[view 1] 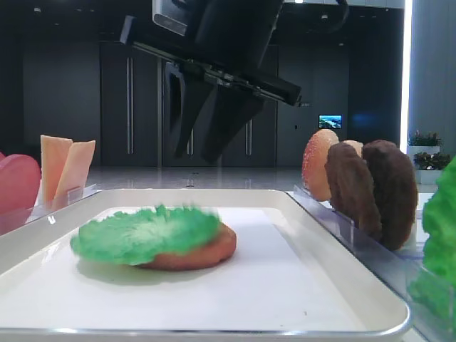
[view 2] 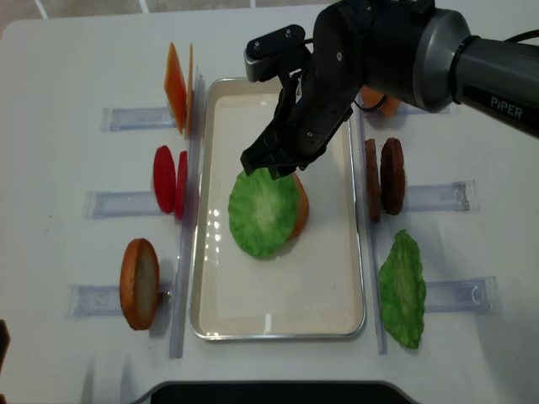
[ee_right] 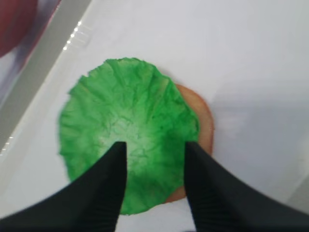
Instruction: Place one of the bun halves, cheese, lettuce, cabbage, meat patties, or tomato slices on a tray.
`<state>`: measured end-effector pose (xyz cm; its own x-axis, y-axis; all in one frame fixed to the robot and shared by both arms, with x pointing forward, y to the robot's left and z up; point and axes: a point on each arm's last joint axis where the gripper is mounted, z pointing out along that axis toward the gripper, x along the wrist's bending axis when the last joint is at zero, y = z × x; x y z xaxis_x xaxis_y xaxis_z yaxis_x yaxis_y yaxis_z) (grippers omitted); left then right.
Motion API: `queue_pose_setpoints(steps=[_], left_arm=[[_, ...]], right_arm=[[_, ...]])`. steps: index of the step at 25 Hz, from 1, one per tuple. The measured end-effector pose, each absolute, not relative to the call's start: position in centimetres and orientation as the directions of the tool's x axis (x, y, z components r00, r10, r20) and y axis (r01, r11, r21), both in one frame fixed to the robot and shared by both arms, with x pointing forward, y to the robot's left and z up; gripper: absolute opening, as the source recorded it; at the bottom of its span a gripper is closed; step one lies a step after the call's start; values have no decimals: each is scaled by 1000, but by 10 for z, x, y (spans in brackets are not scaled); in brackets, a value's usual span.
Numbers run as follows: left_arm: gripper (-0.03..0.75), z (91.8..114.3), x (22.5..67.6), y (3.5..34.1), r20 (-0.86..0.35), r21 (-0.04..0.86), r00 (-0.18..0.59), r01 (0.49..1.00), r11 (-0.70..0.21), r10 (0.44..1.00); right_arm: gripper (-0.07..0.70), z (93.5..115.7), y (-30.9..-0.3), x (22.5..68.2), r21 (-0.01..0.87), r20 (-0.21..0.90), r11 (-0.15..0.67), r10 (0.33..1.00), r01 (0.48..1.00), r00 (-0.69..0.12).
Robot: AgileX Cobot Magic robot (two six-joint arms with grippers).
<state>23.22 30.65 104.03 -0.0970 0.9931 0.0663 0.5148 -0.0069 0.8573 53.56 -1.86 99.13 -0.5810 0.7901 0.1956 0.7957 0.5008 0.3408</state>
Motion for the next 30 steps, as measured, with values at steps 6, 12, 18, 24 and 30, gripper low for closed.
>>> queue_pose_setpoints(steps=[6,12,18,24,30], left_arm=[[451,1040,232,307,66,857,-97,515,-7,993],[451,1040,232,307,66,857,-97,515,-7,993],[451,1040,232,307,66,857,-97,515,-7,993],[451,1040,232,307,66,857,-97,515,-7,993],[451,1040,232,307,66,857,-97,515,-7,993]], right_arm=[[402,1015,-40,537,310,3,551,815,775,-580],[405,1064,-58,543,275,-22,516,847,811,-531],[405,1070,-179,607,266,-3,238,969,934,-246],[405,1070,-336,624,260,-12,-109,993,959,116],[399,1084,-356,592,270,14,-144,989,952,145]])
